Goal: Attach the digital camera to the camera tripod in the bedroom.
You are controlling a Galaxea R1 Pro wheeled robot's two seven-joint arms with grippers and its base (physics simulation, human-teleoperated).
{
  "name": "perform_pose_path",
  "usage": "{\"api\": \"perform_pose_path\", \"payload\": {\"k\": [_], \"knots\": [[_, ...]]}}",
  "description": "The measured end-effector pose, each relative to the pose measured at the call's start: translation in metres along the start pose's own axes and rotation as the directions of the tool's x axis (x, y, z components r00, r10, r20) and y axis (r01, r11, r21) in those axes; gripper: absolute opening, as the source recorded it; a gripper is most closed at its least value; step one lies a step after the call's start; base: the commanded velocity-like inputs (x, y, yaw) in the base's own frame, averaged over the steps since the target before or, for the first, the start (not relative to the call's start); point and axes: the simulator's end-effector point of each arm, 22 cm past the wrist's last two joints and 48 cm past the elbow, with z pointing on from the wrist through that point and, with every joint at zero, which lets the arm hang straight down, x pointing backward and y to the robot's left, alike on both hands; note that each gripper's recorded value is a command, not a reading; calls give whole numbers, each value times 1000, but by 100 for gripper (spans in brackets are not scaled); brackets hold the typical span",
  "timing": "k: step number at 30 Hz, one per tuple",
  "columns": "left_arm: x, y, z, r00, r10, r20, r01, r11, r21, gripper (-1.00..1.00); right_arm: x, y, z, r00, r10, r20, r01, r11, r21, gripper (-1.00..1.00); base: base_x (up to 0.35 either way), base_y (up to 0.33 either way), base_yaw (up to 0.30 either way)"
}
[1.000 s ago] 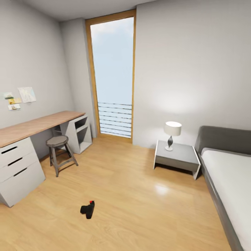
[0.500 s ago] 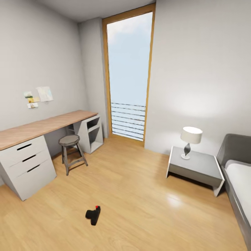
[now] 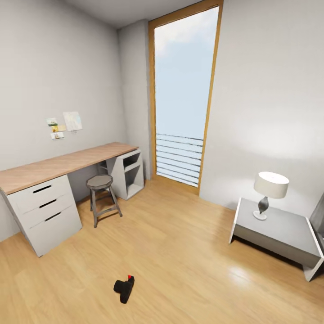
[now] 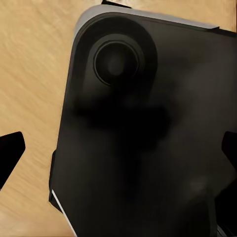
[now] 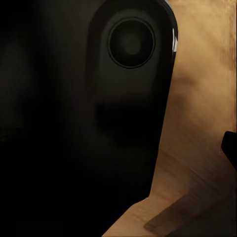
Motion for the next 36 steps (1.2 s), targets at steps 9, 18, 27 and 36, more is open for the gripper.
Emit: {"api": "perform_pose_path", "payload": {"k": [9, 18, 27, 36], "knots": [[0, 0, 0, 1000, 0, 0, 0, 1000, 0, 100, 0, -4, 0, 1000, 1, 0, -1, 1000, 5, 100, 296, -121, 10], [0, 0, 0, 1000, 0, 0, 0, 1000, 0, 100, 0, -4, 0, 1000, 1, 0, -1, 1000, 5, 100, 296, -121, 1], [0, 0, 0, 1000, 0, 0, 0, 1000, 0, 100, 0, -5, 0, 1000, 1, 1, -1, 1000, 6, 100, 296, -121, 0], [-1, 2, 0, 1000, 0, 2, 0, 1000, -3, 100, 0, -4, 0, 1000, 1, 1, -1, 1000, 6, 100, 301, -93, 0]]}}
